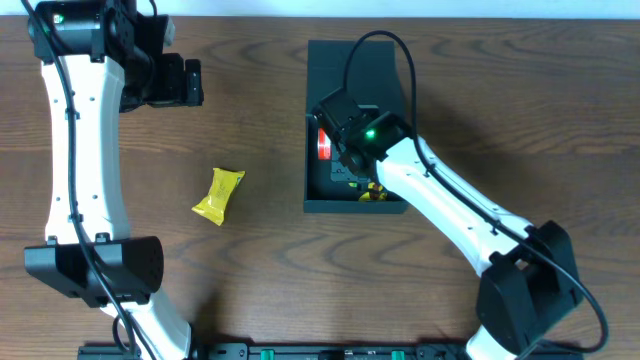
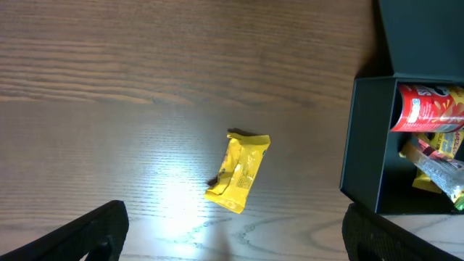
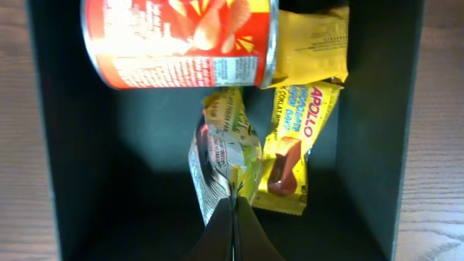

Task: Pack container
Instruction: 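Push the packets down inside the box with the right gripper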

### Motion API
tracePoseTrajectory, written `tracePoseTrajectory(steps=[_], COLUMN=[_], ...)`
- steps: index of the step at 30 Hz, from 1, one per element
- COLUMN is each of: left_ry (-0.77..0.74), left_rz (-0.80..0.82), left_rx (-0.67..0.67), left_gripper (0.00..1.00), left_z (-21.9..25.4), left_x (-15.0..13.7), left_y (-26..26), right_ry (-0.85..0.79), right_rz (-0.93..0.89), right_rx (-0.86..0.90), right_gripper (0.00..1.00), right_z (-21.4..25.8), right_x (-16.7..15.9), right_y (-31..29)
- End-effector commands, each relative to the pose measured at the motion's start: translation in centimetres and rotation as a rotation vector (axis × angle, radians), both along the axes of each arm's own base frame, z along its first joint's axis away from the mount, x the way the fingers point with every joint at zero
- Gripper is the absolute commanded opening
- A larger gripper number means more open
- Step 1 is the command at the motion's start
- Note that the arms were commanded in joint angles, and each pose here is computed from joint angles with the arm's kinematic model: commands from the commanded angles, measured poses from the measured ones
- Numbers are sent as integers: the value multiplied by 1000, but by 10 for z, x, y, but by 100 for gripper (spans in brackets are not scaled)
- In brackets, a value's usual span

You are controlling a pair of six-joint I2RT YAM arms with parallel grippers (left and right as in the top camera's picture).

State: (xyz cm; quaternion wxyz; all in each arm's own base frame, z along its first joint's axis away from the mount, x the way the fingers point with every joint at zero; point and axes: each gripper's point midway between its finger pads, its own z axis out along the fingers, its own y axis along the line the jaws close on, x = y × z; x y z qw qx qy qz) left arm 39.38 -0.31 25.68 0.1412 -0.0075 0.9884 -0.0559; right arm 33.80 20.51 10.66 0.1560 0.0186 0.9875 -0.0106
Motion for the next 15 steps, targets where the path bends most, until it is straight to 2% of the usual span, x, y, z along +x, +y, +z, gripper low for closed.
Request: tracePoseTrajectory(steps=[1,6,15], left_ry=[-11,-10,-10], left_rz=[-5,-3,-3], left_rx=[19,24,24], left_gripper=[95,95,95], left_z=[3,3,3], left_x=[-2,-2,-2], left_y=[3,4,4], right_ry=[4,25,62], right_rz=[-11,17,-59], right_rx=[39,258,389], right_gripper=[1,2,1], right_z=[-2,4,9], right_x=[2,4,5], right_y=[4,45,61])
